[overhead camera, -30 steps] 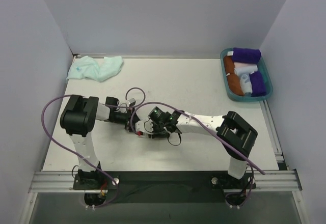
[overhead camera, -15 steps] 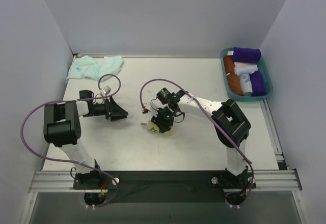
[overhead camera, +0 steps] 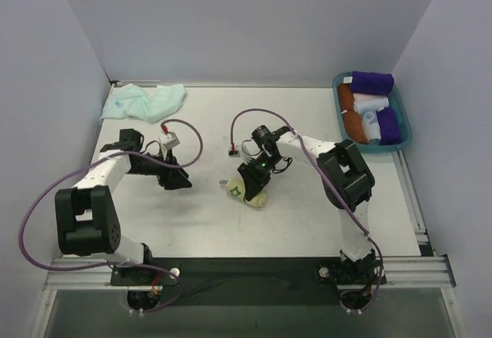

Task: Roll the towels
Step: Roll the towel, then place the rolled towel into the container

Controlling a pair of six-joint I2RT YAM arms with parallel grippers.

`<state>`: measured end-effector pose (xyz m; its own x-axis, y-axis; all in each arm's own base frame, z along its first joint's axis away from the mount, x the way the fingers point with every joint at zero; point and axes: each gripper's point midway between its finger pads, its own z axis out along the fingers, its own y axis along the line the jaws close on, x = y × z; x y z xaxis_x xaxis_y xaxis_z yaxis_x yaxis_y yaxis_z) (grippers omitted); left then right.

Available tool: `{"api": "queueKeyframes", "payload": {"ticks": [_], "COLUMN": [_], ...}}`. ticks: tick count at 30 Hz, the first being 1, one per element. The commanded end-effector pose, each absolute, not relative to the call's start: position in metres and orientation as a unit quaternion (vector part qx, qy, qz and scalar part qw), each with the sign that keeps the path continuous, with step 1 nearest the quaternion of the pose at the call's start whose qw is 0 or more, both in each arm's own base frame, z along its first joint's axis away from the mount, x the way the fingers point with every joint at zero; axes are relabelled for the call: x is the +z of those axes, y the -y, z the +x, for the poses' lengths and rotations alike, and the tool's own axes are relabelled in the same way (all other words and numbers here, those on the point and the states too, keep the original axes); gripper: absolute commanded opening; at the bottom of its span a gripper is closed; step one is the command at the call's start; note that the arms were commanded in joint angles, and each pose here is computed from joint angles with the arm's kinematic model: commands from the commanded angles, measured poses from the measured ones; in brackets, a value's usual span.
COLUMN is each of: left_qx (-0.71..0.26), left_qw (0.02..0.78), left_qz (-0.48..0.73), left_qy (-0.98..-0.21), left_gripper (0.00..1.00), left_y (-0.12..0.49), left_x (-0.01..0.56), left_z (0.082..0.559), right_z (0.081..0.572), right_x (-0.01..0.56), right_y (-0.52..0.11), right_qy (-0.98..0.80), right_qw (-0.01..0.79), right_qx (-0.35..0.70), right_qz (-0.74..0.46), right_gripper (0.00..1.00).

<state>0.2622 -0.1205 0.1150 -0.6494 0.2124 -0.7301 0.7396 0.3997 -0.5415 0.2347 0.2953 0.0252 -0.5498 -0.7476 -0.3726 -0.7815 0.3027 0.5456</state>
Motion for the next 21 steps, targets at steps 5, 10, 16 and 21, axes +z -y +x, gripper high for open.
{"api": "queueKeyframes", "payload": {"ticks": [5,10,16,21], "left_qx": [-0.274,-0.178,-0.129,-0.098], "left_qw": [0.354,0.424,0.452,0.47], "left_qz": [0.65,0.743,0.78,0.774], "left_qy": [-0.614,-0.487,-0.414,-0.413], "left_gripper": [0.63,0.62,0.59,0.59], "left_y": [0.153,0.19,0.23,0.244], "left_x": [0.104,0.113,0.102,0.096], "left_z": [0.213,0.211,0.208,0.228], "right_z": [0.208,0.206,0.202,0.198], "right_x": [0.01,0.013,0.012,0.013], "right_y": [-0.288,-0.298,-0.302,-0.302], "right_qy": [-0.812,-0.799,-0.788,-0.784], "right_qw": [-0.051,-0.053,-0.057,-0.059], "right_qx": [0.345,0.347,0.339,0.338], "right_qz": [-0.468,-0.487,-0.511,-0.517], "right_gripper": [0.0,0.0,0.0,0.0]}}
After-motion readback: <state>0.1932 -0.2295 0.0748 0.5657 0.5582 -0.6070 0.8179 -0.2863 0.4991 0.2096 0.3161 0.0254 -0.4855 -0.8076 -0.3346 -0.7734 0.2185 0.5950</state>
